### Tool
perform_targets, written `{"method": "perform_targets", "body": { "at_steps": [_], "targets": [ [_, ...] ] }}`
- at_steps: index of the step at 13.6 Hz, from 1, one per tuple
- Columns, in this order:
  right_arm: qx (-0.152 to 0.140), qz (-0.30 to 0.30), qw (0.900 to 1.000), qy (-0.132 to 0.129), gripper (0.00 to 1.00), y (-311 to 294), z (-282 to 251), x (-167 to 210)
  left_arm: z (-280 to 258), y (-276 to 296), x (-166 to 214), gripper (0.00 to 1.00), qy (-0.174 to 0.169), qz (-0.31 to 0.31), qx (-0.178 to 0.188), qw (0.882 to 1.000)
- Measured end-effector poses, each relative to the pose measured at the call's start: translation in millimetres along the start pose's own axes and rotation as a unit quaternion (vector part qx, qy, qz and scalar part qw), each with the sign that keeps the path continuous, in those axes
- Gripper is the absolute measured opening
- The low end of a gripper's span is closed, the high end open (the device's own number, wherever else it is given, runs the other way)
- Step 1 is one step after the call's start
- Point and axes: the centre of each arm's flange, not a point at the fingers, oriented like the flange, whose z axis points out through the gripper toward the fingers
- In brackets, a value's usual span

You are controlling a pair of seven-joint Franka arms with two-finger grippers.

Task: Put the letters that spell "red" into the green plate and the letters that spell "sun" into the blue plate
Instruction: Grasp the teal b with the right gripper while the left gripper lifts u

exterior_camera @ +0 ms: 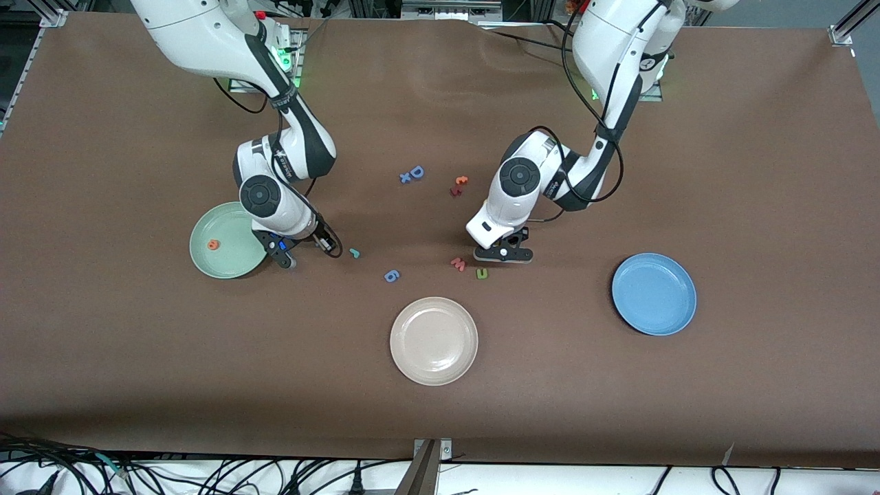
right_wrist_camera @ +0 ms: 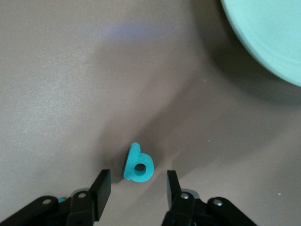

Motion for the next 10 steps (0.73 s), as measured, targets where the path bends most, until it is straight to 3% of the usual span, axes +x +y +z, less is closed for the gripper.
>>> {"method": "perform_targets", "body": {
  "at_steps": [10],
  "targets": [
    [0.041,-0.016,0.999,0.023,0.60,7.0,9.1,3.4,-1.0,-0.6,1.6,0.26,0.004,-0.001,-0.002,1.000]
  ]
}}
